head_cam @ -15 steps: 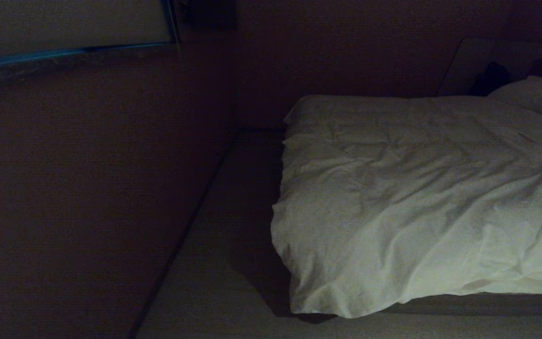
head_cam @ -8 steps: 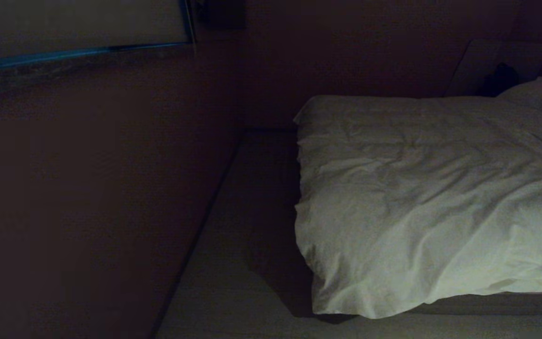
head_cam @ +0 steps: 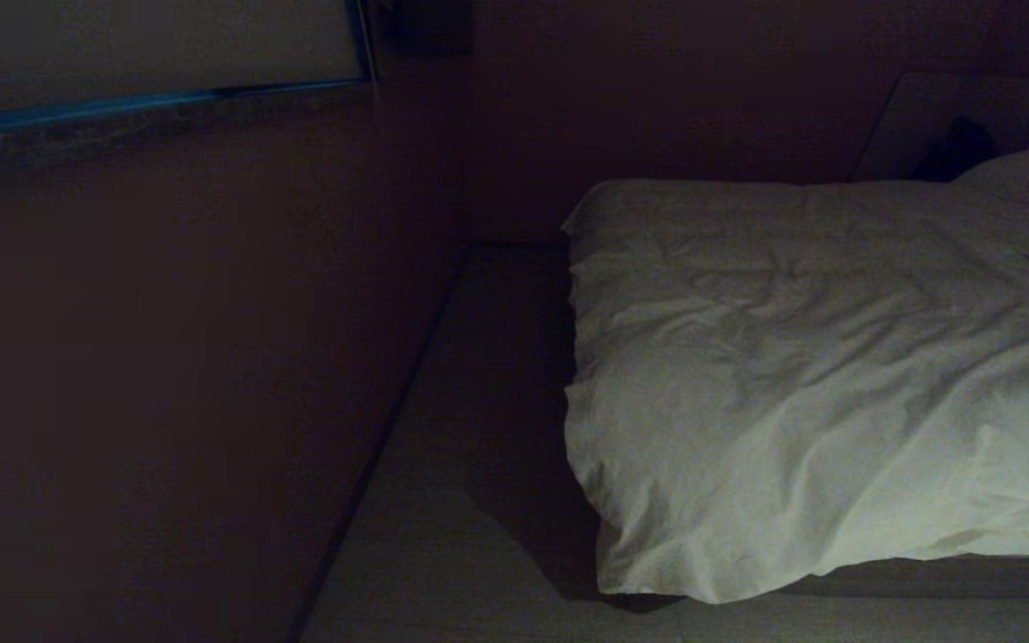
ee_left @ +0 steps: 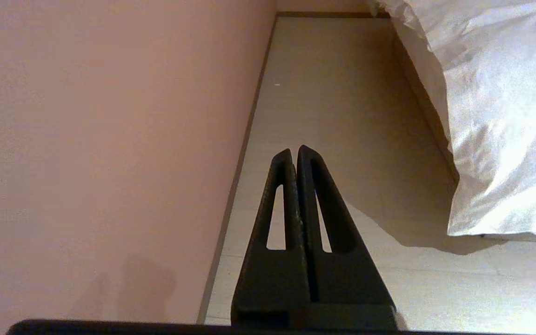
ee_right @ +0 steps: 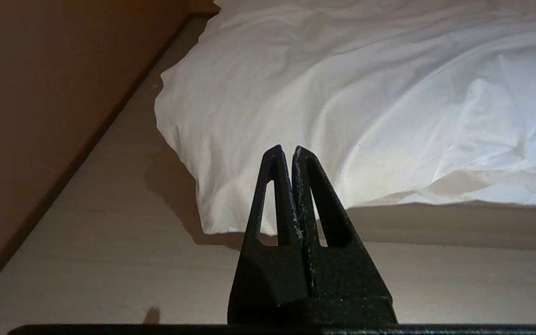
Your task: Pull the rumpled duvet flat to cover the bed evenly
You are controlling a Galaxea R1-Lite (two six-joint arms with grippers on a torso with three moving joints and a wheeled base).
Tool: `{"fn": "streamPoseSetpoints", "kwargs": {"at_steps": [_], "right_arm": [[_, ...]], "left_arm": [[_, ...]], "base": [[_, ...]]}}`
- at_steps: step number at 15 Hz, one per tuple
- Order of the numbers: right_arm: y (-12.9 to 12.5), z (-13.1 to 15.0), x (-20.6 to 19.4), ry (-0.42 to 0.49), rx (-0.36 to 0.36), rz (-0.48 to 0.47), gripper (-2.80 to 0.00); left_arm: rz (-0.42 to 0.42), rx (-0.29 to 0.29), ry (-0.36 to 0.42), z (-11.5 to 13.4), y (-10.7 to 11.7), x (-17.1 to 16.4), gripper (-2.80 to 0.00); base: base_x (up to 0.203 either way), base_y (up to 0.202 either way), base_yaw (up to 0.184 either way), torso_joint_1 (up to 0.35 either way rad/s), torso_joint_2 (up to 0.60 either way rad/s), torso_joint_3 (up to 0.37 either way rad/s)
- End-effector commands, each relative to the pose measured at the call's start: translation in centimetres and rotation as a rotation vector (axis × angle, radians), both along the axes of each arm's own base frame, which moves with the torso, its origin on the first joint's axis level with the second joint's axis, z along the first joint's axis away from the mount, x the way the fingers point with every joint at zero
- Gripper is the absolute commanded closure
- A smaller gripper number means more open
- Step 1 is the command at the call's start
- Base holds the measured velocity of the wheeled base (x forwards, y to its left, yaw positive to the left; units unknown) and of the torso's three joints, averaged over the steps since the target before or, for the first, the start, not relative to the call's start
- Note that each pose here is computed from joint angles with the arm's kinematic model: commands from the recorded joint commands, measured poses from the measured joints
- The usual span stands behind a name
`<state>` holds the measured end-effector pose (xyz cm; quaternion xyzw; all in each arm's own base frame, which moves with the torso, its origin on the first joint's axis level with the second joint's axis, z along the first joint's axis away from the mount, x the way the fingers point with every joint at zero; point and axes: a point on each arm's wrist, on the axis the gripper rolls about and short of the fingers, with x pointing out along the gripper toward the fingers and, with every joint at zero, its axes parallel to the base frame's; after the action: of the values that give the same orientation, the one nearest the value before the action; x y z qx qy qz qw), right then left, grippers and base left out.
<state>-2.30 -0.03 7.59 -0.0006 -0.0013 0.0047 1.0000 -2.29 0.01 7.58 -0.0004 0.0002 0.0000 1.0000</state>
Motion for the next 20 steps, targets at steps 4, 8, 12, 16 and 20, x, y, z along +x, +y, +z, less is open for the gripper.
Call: {"fn": "streamPoseSetpoints", "kwargs": {"at_steps": [4, 8, 12, 16, 20], "right_arm": [[0.0, 0.0, 0.01, 0.001, 0.0, 0.001, 0.0], [0.0, 0.0, 0.01, 0.001, 0.0, 0.0, 0.0], [0.0, 0.0, 0.01, 0.001, 0.0, 0.0, 0.0], [0.0, 0.0, 0.01, 0.001, 0.0, 0.001, 0.0], [0.0, 0.0, 0.01, 0.001, 0.0, 0.0, 0.0]], "left_arm": [[0.0, 0.001, 0.001, -0.02, 0.0, 0.0, 0.0], [0.0, 0.001, 0.0, -0.01, 0.0, 0.0, 0.0], [0.001, -0.002, -0.001, 0.0, 0.0, 0.0, 0.0], [0.002, -0.011, -0.002, 0.01, 0.01, 0.0, 0.0], [0.002, -0.011, -0.002, 0.01, 0.01, 0.0, 0.0]], "base": [[-0.157, 0.0, 0.001, 0.007, 0.0, 0.0], [-0.185, 0.0, 0.0, 0.001, 0.0, 0.005], [-0.148, 0.0, 0.001, 0.001, 0.0, 0.001], [0.0, 0.0, 0.0, 0.0, 0.0, 0.0], [0.0, 0.0, 0.0, 0.0, 0.0, 0.0]]}}
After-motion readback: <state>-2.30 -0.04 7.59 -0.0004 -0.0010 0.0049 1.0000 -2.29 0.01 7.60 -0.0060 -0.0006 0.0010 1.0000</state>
